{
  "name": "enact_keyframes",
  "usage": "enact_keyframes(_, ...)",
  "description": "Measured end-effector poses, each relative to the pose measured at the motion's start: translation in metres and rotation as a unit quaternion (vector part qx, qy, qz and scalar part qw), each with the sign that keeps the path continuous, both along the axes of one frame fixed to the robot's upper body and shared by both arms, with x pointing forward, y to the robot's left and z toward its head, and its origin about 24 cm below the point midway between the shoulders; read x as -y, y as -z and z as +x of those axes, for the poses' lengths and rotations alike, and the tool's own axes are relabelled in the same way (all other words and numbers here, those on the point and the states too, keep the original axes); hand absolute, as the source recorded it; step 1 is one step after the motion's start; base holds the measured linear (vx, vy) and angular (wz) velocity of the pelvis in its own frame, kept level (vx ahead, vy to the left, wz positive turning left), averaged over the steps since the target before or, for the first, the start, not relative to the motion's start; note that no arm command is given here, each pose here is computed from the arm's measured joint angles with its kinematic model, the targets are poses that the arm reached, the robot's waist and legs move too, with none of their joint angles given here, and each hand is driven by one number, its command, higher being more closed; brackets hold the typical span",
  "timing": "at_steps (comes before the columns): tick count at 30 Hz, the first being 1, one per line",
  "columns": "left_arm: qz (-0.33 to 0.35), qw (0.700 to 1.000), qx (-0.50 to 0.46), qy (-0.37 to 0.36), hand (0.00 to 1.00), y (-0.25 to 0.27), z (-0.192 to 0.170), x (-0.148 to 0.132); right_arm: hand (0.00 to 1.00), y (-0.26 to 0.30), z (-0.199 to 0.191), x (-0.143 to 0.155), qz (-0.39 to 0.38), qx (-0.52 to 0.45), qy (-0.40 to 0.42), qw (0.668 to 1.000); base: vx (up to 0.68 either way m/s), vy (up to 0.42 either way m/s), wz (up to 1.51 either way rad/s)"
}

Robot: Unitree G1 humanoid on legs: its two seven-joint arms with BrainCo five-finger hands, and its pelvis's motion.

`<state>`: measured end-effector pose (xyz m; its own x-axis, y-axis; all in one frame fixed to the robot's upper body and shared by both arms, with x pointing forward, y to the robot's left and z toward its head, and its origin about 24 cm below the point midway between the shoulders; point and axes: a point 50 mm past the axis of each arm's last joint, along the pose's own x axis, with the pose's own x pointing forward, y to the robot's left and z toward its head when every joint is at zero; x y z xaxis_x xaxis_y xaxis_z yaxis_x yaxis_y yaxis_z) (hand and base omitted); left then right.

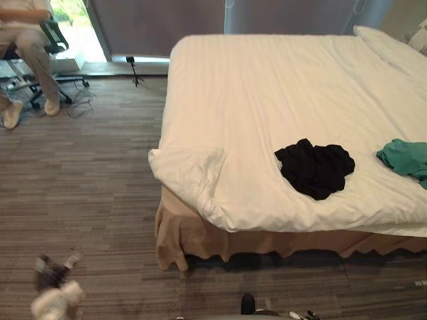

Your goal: Tidy the bed and pick cloth on bed and put in laundry

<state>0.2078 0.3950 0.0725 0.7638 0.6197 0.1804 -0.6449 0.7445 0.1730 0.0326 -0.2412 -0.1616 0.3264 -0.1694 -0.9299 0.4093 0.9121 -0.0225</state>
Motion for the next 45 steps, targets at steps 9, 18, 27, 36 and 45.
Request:
enact_keyframes(9, 0.164, 0.955, 0.034, 0.245, 0.0, -0.074, 0.086, 0.088, 0.0, -0.002, 0.012, -0.005, -0.002, 0.02, -0.017, 1.0, -0.01, -0.015, -0.11)
enact_keyframes(18, 0.193, 0.921, -0.128, 0.312, 0.0, -0.029, 0.118, 0.135, 0.0, -0.003, 0.026, -0.015, -0.012, 0.042, -0.035, 0.998, -0.04, -0.02, -0.2)
enact_keyframes(27, 0.222, 0.928, -0.153, 0.256, 1.0, -0.058, 0.158, 0.134, 0.0, -0.018, 0.084, -0.022, -0.018, 0.125, -0.065, 0.99, -0.14, -0.047, -0.11)
enact_keyframes(36, 0.347, 0.9, -0.17, 0.2, 1.0, -0.107, 0.175, 0.126, 0.0, -0.034, 0.12, -0.021, -0.026, 0.182, -0.083, 0.98, -0.07, -0.038, -0.16)
enact_keyframes(45, 0.338, 0.869, -0.245, 0.267, 1.0, -0.046, 0.157, 0.135, 0.0, -0.029, 0.111, -0.016, -0.027, 0.16, -0.081, 0.983, 0.03, 0.02, 0.09)
